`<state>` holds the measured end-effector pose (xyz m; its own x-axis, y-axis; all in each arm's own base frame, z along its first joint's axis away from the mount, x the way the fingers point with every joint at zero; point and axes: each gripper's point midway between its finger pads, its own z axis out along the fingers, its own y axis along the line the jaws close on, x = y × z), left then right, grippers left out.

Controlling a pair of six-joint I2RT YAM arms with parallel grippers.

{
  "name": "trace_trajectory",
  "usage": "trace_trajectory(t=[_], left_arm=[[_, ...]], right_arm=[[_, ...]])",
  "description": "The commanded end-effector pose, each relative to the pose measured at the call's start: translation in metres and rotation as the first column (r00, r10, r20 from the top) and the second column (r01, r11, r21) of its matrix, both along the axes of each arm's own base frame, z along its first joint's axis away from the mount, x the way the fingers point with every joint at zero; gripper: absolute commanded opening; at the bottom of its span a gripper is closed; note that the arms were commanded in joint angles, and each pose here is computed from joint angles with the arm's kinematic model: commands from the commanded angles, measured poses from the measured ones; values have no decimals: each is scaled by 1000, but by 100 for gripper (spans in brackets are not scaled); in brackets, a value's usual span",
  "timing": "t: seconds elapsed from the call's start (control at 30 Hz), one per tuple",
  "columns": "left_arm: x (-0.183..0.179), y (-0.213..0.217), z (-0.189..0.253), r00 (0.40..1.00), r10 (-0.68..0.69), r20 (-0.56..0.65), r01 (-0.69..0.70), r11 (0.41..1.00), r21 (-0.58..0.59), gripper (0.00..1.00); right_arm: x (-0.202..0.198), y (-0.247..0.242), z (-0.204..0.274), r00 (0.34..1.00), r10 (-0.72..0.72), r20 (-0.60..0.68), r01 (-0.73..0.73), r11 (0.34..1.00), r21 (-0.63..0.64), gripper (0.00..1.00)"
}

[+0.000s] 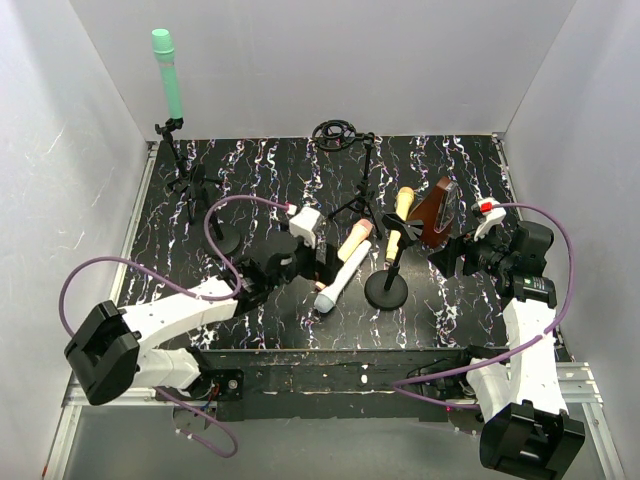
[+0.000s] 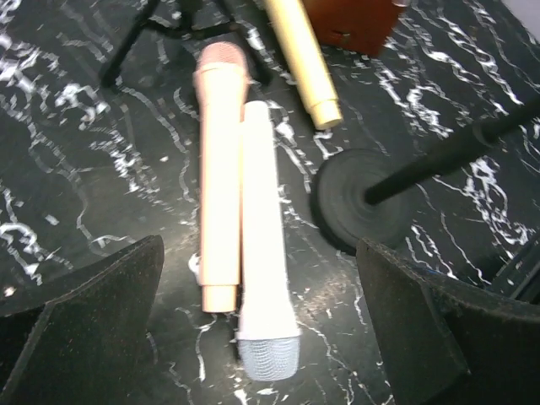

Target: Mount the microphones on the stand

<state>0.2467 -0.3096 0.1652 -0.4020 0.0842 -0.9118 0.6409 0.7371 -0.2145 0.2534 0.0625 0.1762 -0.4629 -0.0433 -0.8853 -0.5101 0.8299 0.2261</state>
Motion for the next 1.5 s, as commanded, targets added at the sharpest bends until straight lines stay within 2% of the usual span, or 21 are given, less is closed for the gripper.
trace_trajectory(t=[0.0, 0.13, 0.4, 0.7, 1.13, 1.4, 1.47], left_arm=[[3, 9, -16, 987, 18, -157, -19, 1000, -8, 98], [6, 6, -34, 971, 8, -239, 6, 998, 55, 98], [15, 4, -77, 939, 40, -343, 29, 981, 193, 79], [41, -5, -95, 930, 47, -365, 41, 972, 231, 63], [53, -6, -125, 911, 65, -407, 80, 940, 331, 48], [62, 18, -135, 919, 151, -364, 41, 883, 468, 44], [61, 24, -137, 923, 151, -355, 48, 868, 495, 35]], right_arm=[[3, 1, 3, 999, 19, 32, -19, 1000, -4, 88], [3, 1, 2, 999, 20, 30, -20, 1000, -2, 88], [2, 2, 1, 999, 27, 27, -27, 1000, 1, 88], [2, 2, 2, 999, 30, 30, -30, 1000, -1, 88], [1, 3, 2, 999, 36, 32, -36, 999, 1, 88], [1, 3, 2, 999, 37, 33, -37, 999, -1, 88], [1, 3, 3, 999, 39, 35, -39, 999, 1, 88]])
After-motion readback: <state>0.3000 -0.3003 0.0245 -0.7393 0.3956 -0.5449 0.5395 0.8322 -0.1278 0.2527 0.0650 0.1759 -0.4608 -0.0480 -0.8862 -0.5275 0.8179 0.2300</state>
